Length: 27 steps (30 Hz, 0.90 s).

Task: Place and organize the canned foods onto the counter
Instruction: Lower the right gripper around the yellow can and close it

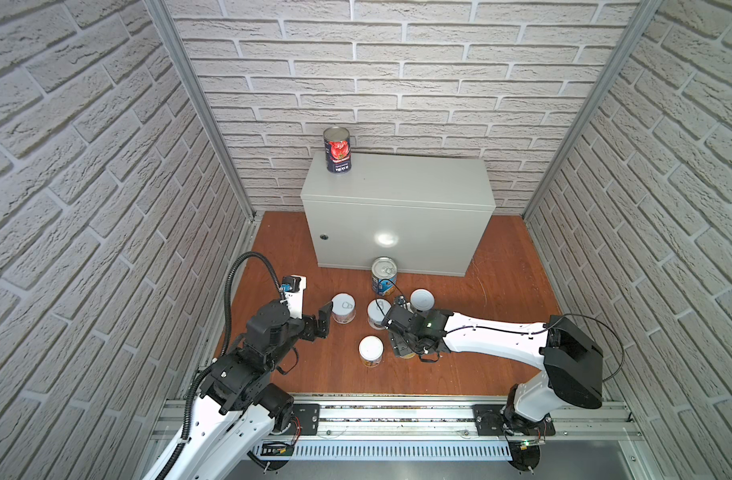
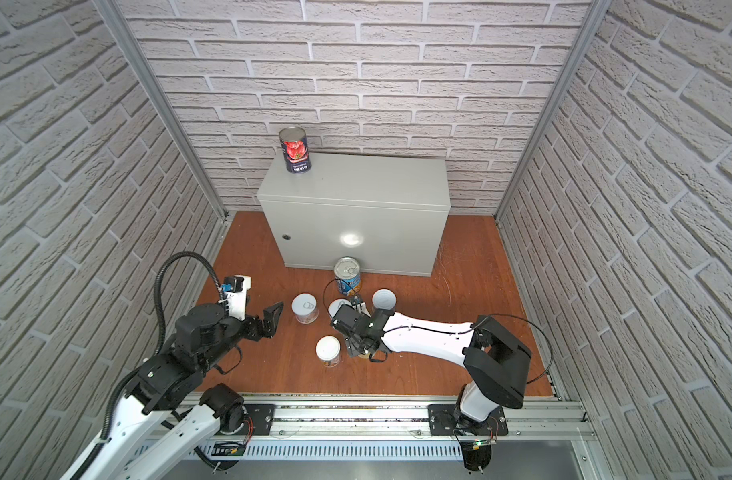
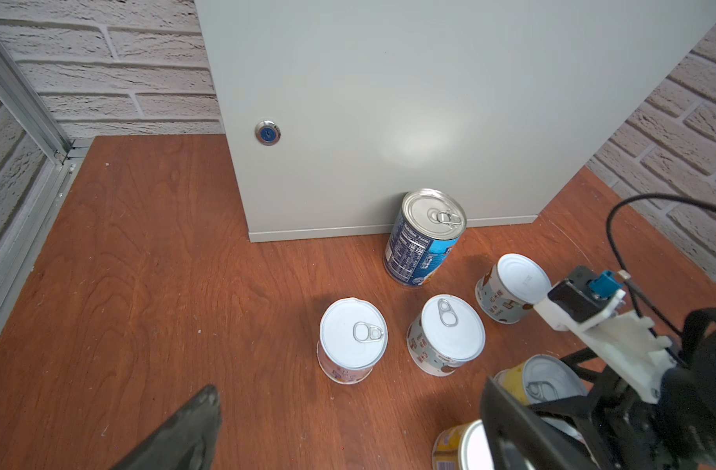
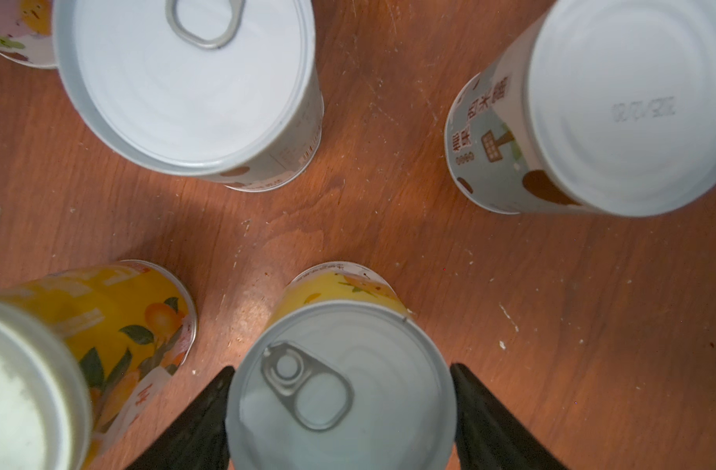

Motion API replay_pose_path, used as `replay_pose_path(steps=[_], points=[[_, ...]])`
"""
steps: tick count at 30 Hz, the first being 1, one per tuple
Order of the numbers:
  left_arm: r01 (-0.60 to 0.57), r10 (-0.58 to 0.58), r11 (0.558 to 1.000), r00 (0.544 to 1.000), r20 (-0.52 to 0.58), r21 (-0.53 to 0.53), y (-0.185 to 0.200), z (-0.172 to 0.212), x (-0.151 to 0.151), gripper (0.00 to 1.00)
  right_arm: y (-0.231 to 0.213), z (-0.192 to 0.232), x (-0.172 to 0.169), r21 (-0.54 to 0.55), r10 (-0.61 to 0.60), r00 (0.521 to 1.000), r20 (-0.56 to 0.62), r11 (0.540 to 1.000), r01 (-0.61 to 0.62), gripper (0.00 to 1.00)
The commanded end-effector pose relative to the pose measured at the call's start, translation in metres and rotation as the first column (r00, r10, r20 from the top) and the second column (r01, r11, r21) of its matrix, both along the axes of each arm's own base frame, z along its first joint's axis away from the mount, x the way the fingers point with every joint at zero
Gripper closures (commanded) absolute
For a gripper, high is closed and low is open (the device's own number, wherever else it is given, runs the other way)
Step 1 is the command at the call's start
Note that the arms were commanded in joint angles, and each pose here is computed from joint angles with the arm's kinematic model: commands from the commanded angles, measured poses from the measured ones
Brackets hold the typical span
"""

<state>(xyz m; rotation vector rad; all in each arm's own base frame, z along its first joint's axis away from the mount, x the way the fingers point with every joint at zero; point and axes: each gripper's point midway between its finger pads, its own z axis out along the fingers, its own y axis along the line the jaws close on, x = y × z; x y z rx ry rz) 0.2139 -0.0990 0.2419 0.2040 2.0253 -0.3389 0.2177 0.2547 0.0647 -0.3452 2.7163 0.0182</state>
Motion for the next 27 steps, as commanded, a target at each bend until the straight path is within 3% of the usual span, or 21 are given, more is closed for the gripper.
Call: replay_pose_path(steps=[1, 18, 27], points=[[0.014, -0.014, 1.000, 1.000, 0.013, -0.012, -0.005, 0.004, 0.002, 0.02, 0.009, -0.013, -0.006, 0.010, 0.017, 0.999, -0.047, 1.000, -0.017, 0.25], [0.004, -0.004, 1.000, 1.000, 0.014, -0.007, -0.002, 0.004, 0.003, 0.02, 0.008, -0.023, -0.005, -0.011, 0.011, 0.998, -0.055, 1.000, -0.012, 0.18], [0.007, -0.006, 1.000, 1.000, 0.008, -0.008, -0.003, 0.003, 0.003, 0.02, 0.010, -0.010, -0.005, 0.033, 0.016, 0.999, -0.034, 0.999, -0.015, 0.36]])
